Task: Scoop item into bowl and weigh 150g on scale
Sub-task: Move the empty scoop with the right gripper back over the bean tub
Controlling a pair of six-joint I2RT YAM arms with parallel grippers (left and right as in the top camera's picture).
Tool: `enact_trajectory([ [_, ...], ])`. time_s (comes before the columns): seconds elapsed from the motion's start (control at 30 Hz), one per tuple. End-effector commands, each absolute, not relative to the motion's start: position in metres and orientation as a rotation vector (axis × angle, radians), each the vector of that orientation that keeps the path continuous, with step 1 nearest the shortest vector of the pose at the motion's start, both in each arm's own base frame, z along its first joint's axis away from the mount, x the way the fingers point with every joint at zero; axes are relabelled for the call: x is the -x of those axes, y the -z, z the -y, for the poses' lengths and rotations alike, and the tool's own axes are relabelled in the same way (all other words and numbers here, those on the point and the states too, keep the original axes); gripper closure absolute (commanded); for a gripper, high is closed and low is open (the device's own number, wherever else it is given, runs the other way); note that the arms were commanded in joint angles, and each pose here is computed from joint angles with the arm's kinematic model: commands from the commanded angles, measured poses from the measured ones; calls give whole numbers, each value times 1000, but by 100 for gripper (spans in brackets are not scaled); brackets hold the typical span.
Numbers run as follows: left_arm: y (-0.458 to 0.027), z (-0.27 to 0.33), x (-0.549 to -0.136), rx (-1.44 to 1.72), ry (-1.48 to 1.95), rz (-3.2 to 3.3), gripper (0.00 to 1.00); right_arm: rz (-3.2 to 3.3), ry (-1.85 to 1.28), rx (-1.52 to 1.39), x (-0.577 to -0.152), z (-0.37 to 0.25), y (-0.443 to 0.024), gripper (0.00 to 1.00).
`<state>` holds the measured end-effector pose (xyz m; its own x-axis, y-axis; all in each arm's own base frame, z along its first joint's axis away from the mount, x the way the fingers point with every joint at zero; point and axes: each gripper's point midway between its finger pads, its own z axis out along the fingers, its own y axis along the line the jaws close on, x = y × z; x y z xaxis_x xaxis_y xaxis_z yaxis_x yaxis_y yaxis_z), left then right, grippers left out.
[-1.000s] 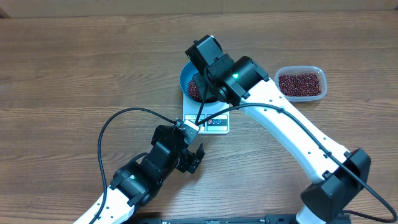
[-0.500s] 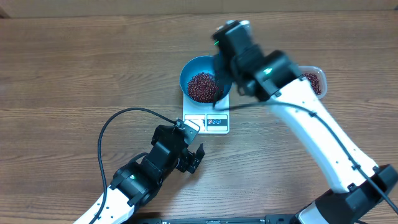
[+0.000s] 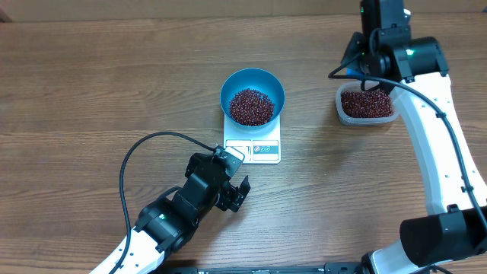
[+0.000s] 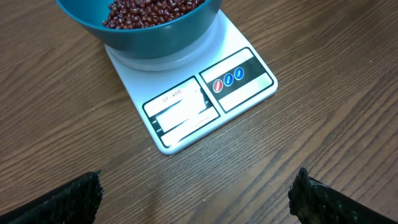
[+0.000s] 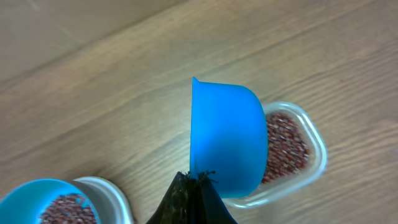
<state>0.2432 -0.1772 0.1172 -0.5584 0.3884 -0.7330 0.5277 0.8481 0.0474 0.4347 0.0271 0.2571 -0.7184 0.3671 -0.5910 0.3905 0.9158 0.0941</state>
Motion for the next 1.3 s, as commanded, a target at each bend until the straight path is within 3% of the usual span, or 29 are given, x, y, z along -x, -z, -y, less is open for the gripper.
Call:
enact_trajectory([
  [0.0,-116,177,-243,-655,221,-2237,0,-2426,66,-523,-437,-21,-267,96],
  [0.27,-116,177,-243,-656,221,-2236,1,-2451,106,-483,-435,-18,-259,96],
  [0.73,-116,177,-243,-655,221,-2237,0,-2581,337,-502,-408,4,-196,96],
  [1.0,-116,177,-243,-655,221,-2237,1,-2584,422,-505,-402,14,-185,96],
  [1.27,-116,177,-243,-655,221,-2237,1,-2595,523,-260,-411,19,-174,96],
])
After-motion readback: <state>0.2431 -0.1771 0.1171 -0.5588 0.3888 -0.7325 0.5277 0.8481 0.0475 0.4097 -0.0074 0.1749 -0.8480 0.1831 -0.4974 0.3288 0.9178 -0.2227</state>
